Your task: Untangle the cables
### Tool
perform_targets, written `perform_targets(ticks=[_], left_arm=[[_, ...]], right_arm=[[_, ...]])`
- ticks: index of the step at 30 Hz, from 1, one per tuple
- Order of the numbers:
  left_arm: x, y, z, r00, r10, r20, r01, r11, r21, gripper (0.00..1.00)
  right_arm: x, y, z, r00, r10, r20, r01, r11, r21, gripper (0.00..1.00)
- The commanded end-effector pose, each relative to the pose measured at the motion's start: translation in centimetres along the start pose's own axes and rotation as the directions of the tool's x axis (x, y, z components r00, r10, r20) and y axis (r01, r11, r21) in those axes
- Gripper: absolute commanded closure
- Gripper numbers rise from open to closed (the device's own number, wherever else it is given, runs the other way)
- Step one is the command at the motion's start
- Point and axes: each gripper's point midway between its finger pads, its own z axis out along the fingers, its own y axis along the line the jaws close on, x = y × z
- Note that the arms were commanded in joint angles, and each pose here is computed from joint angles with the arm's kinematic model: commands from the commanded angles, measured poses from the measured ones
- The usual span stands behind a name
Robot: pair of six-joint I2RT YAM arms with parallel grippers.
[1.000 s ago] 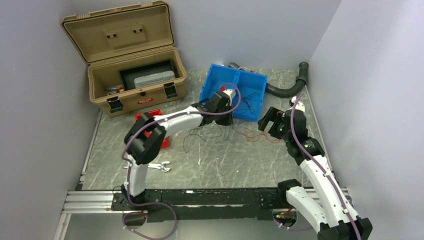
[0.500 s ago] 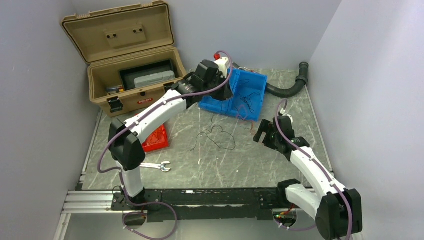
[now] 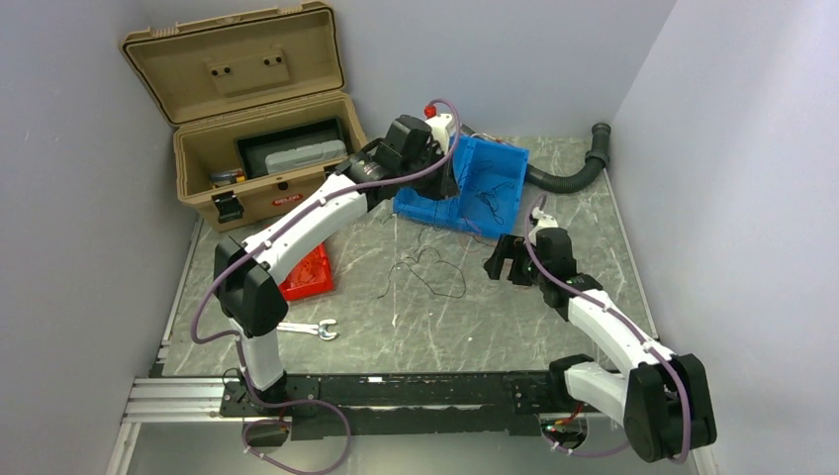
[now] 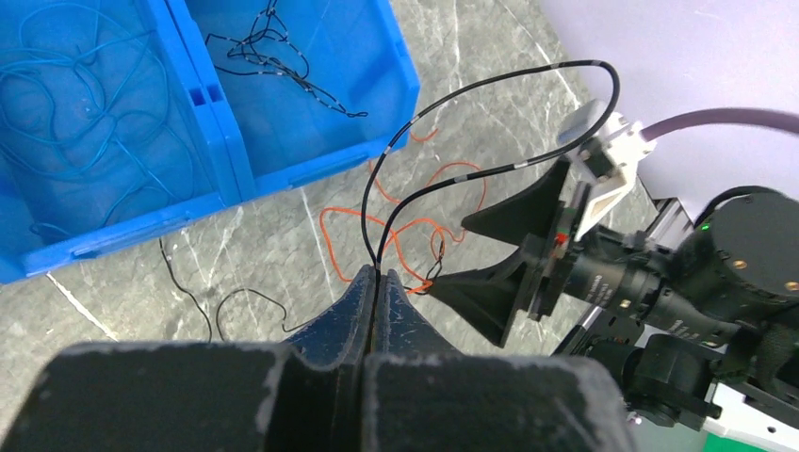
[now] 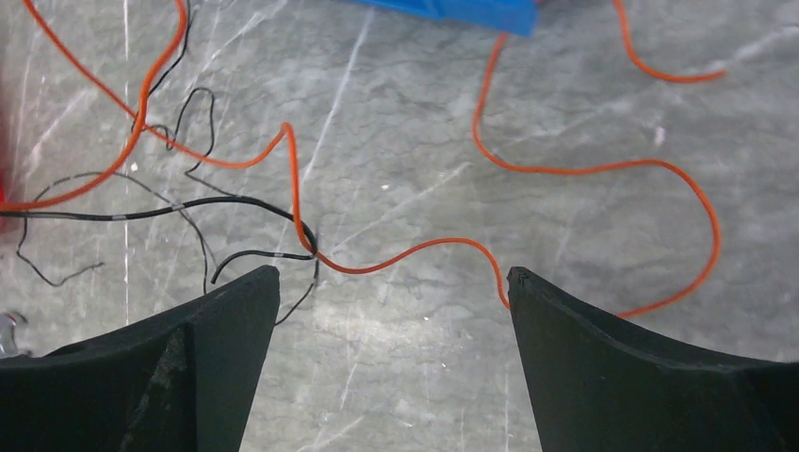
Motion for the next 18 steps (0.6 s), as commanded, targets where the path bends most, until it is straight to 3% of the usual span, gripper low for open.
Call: perform_targets(ticks=[1, 8, 10, 13, 16, 18], left_arm=[[-2.8, -1.4, -1.7, 0.998, 0.036, 0.056, -0.039, 0.998, 0.040, 1.00], [-4.2, -2.5, -3.3, 0.996, 0.049, 0.080, -0.056, 0.995, 0.079, 1.00], [-4.7, -2.9, -3.8, 0.995, 0.046, 0.088, -0.054, 0.994, 0.096, 1.00], [-5.6, -3.1, -4.7, 0.994, 0.030, 0.106, -0.043, 0.991, 0.124, 1.00], [-6.7, -2.6, -5.7, 0.991, -0.005, 0.130, -0.014, 0.989, 0.149, 1.00], [-7.8, -1.8, -6.6, 0.987, -0.017, 0.162, -0.005, 0.991, 0.136, 1.00]], right_arm=[[-2.1, 2.8, 0.7, 0.991, -0.117, 0.068, 0.123, 0.988, -0.097, 0.07], [-2.6, 3.1, 2.7, 0.972, -0.233, -0.002, 0.233, 0.972, 0.015, 0.09], [-3.4, 2.9, 3.2, 0.975, -0.224, 0.015, 0.223, 0.974, 0.050, 0.22], [-3.8, 2.6, 3.4, 0.980, -0.193, 0.042, 0.189, 0.979, 0.081, 0.55], [-3.6, 1.6, 3.4, 0.989, -0.144, 0.038, 0.138, 0.980, 0.141, 0.99], [-3.2, 0.3, 2.8, 0.994, -0.108, 0.035, 0.098, 0.974, 0.203, 1.00]])
